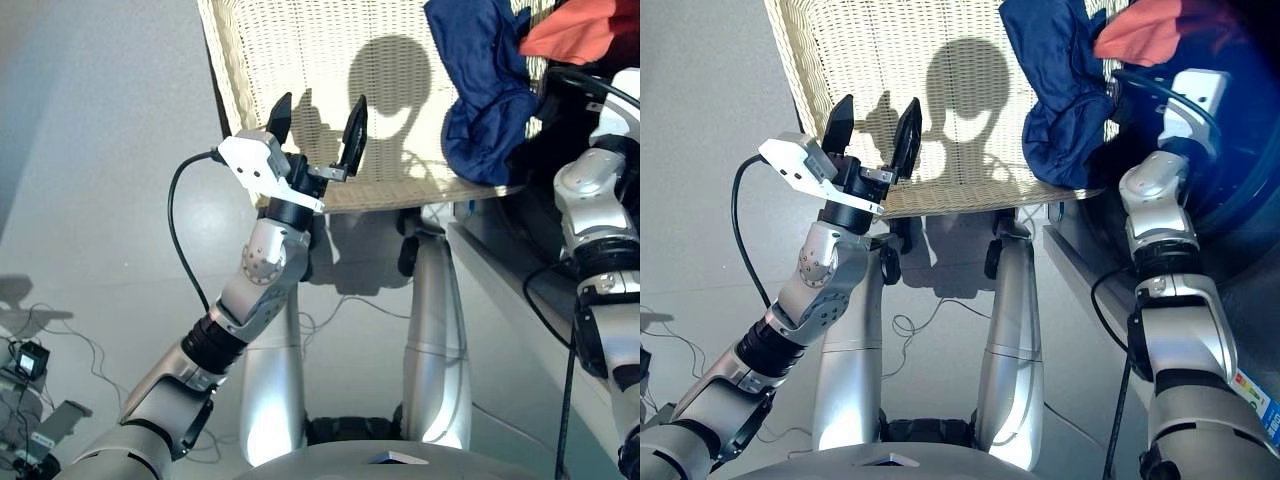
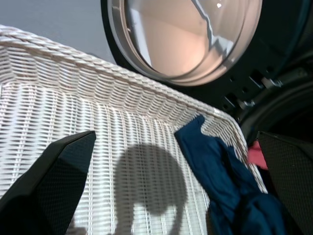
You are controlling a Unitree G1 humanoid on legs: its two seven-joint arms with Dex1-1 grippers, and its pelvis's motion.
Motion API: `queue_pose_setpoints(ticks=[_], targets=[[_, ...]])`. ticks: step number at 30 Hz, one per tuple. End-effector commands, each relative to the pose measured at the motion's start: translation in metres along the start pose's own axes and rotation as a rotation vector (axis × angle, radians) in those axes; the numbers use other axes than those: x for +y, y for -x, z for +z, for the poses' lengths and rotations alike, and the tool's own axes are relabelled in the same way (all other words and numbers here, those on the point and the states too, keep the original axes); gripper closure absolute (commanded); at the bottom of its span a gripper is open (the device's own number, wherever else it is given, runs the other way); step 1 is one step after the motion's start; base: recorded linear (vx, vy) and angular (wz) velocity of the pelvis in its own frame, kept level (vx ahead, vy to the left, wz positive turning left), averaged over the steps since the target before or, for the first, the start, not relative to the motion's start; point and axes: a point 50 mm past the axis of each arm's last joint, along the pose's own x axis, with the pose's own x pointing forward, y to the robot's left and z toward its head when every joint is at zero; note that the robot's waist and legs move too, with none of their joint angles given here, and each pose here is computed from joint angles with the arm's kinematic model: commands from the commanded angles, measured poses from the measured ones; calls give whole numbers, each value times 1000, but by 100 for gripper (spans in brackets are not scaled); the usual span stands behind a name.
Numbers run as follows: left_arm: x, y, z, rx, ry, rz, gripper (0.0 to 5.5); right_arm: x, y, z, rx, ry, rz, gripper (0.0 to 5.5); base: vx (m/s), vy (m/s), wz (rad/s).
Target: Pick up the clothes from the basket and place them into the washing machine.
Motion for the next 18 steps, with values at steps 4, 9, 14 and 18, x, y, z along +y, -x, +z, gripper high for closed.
queue_pose_setpoints(ticks=[4,9,14,18], targets=[[-16,6,26,-114,31,-103,0,-89,-61,30,-40,19,-175,550,0,0,0],[-16,4,27,-117,17,-114,0,-112,-72,34,27,-28,-230,550,0,0,0],[-16,5,28,-111,10,-111,0,-128,-76,31,116,-151,-310,550,0,0,0],[-15,4,29,-111,6,-99,0,-130,-77,35,130,-217,-337,550,0,0,0]])
